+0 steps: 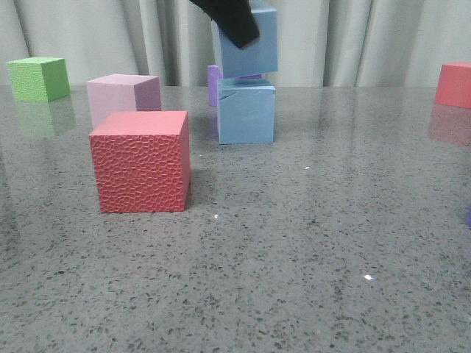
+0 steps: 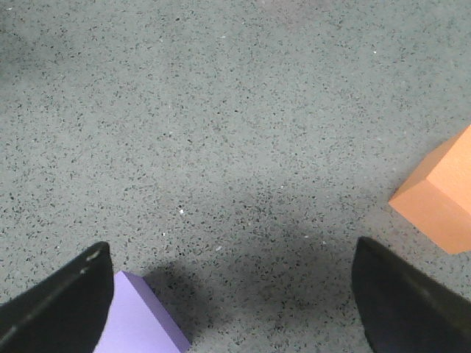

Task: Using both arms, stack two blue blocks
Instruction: 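Lower the held cube onto the placed light-blue cube with the left gripper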

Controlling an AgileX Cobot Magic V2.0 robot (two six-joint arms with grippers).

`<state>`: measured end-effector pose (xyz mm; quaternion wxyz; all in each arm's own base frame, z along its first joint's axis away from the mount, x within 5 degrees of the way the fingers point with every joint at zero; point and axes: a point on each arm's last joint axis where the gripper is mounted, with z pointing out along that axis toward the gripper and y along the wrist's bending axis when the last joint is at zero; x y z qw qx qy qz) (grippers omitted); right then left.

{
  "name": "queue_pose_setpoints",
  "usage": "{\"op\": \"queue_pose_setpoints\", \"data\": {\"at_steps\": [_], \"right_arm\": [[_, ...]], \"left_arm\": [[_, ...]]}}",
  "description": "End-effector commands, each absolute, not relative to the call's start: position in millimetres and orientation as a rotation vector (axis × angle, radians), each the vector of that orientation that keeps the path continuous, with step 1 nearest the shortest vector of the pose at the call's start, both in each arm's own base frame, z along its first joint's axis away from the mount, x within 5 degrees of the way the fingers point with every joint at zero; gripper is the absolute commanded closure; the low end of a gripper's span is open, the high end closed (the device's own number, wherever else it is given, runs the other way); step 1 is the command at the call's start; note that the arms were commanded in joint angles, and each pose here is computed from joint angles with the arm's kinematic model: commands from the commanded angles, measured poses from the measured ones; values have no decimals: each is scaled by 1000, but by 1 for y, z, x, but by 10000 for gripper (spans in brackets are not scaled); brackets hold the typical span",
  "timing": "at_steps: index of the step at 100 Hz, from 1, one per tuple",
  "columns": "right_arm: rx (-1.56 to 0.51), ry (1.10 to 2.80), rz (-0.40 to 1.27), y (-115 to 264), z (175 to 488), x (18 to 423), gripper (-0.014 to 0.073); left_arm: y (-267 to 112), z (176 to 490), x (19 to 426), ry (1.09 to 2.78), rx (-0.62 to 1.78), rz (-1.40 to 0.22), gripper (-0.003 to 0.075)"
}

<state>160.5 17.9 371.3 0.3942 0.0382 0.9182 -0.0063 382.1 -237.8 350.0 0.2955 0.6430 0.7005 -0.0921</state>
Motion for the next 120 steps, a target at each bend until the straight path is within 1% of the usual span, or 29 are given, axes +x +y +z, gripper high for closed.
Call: {"op": "queue_pose_setpoints", "data": {"at_steps": [1,73,120], "right_arm": [[86,2238,-17,16,384,161,-51],[86,2238,-17,16,384,161,-51],[86,2238,-17,16,384,161,-51]], "left_arm": [[-237,386,367,1761,1656,-261,531],[-228,385,372,1744,1691,-232,531],[-231,386,369,1705,1725,-269,531]]}}
